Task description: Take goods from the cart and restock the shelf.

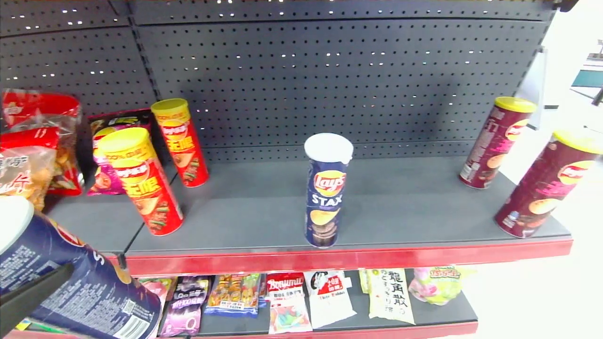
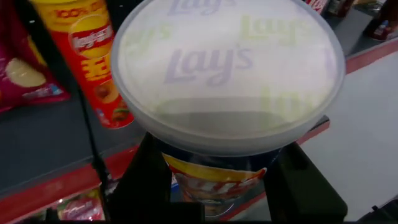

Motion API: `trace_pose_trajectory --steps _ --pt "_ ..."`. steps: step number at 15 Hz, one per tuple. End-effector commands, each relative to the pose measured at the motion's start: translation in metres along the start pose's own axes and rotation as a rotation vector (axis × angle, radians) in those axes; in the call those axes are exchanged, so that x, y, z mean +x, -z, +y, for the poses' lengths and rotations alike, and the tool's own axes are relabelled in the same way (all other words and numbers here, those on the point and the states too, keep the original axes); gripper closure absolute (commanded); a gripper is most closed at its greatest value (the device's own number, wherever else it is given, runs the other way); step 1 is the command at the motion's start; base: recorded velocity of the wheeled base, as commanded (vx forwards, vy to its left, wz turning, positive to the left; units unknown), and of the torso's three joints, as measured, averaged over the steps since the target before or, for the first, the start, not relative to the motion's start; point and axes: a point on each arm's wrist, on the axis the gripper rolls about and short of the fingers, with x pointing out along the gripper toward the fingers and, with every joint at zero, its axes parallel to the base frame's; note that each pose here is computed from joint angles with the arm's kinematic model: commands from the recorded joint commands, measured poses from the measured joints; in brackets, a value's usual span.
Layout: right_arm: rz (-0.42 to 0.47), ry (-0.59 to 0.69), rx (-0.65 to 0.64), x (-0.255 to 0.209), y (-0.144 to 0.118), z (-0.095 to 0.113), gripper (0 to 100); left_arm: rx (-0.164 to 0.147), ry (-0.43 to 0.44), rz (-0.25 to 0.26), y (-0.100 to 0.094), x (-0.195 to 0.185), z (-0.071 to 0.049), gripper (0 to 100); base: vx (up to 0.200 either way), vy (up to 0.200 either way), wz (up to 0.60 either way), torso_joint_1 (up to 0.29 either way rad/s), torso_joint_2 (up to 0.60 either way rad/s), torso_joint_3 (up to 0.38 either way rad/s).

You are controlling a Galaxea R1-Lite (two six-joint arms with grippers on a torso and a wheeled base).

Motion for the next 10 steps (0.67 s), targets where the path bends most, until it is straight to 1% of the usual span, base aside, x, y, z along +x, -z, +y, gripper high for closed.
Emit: trace_pose_trajectory --steps 1,4,5,7,8,10 --pt "0.002 -0.001 -0.001 0.0 0.0 0.0 0 -0.001 0.0 0.001 -0.001 0.001 0.0 100 0.0 0.0 -0.6 0.002 0.01 0.002" --pt "0.002 -0.001 -0.001 0.0 0.0 0.0 0 -0.006 0.001 0.012 0.0 0.003 0.001 100 0.0 0.0 0.0 0.0 0.0 0.0" --pt "0.001 -0.001 0.001 0.0 0.0 0.0 0 -0.013 0.001 0.034 -0.002 0.01 0.005 100 0.0 0.0 0.0 0.0 0.0 0.0" --pt "0.002 -0.001 0.001 0.0 0.0 0.0 0 -0.017 0.002 0.041 -0.007 0.025 0.012 100 0.0 0.0 0.0 0.0 0.0 0.0" --pt "0.002 -0.001 0.001 0.0 0.0 0.0 0 -0.011 0.012 0.033 -0.015 0.037 0.017 100 0.0 0.0 0.0 0.0 0.0 0.0" --pt "0.002 -0.001 0.001 0.0 0.0 0.0 0 -0.007 0.056 0.035 -0.032 0.062 0.023 100 0.0 0.0 0.0 0.0 0.0 0.0"
